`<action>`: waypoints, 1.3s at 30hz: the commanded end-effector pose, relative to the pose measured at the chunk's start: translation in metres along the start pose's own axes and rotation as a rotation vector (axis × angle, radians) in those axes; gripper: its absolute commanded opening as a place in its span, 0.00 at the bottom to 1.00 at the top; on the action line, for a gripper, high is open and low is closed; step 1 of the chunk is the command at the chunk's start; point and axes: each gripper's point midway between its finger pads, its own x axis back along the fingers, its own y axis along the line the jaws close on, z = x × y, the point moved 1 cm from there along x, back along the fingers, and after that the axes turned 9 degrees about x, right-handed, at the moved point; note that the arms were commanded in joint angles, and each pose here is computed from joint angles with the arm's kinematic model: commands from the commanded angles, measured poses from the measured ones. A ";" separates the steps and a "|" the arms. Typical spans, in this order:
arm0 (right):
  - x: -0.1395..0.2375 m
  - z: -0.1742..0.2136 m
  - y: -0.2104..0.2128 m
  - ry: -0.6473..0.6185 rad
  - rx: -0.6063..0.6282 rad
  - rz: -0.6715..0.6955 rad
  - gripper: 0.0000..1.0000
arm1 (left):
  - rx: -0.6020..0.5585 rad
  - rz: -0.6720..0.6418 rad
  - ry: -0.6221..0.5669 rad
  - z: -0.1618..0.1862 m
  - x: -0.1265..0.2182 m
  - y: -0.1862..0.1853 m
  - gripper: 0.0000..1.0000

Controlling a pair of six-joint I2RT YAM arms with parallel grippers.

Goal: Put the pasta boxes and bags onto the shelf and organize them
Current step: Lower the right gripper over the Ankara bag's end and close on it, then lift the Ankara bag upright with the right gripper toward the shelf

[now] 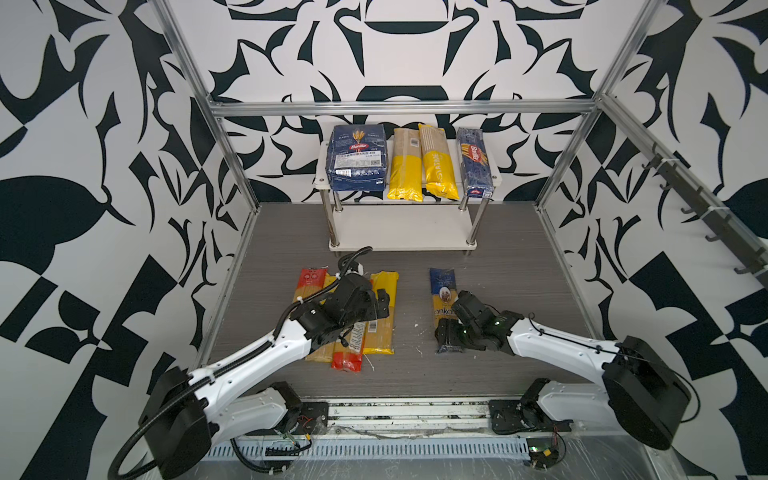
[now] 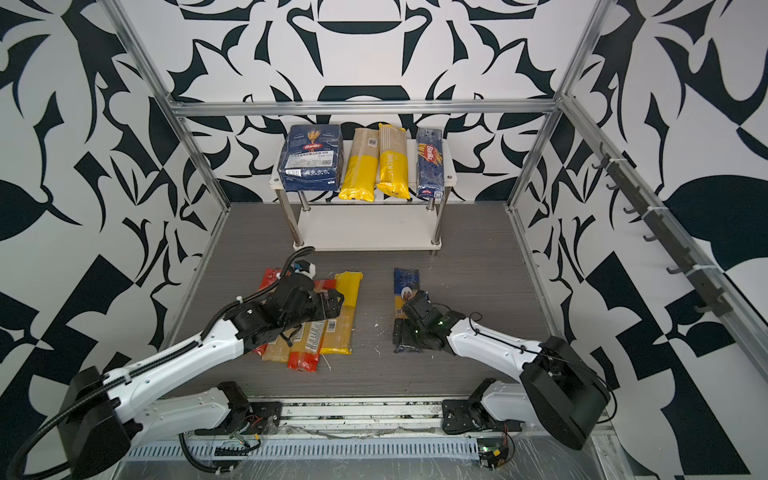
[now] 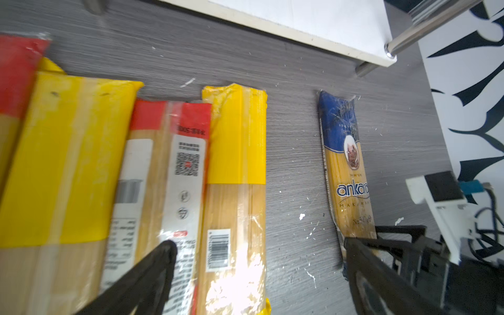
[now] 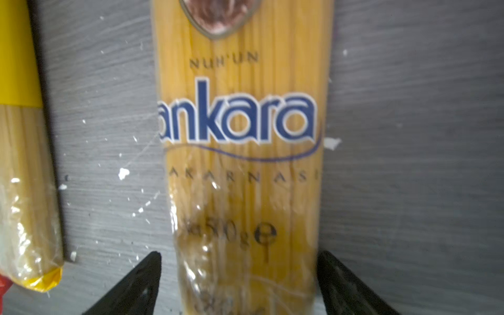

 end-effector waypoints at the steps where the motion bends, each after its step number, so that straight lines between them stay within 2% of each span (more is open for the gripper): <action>1: -0.010 0.008 -0.005 0.034 -0.012 0.053 0.91 | 0.003 -0.067 -0.020 0.003 0.005 0.022 0.99; 6: -0.015 0.018 -0.012 0.070 0.026 0.188 0.86 | -0.015 -0.072 -0.014 0.005 0.008 0.026 1.00; 11: -0.024 0.034 -0.021 0.133 0.057 0.322 0.73 | -0.029 -0.073 -0.019 0.005 0.010 0.027 0.99; 17: -0.042 0.052 -0.019 0.206 0.062 0.355 0.43 | -0.034 -0.082 -0.053 0.002 0.018 0.034 0.99; 21: -0.044 0.049 0.000 0.177 0.052 0.241 0.31 | -0.038 -0.091 -0.073 -0.002 0.028 0.037 0.99; 25: -0.033 0.034 0.023 0.090 0.042 0.092 0.24 | -0.024 -0.092 -0.111 -0.008 0.042 0.042 0.99; 32: -0.006 0.009 0.064 -0.022 0.006 -0.188 0.20 | -0.012 -0.089 -0.149 -0.015 0.055 0.044 1.00; 39: 0.030 -0.020 0.099 -0.101 0.019 -0.373 0.20 | -0.012 -0.092 -0.152 -0.020 0.061 0.040 1.00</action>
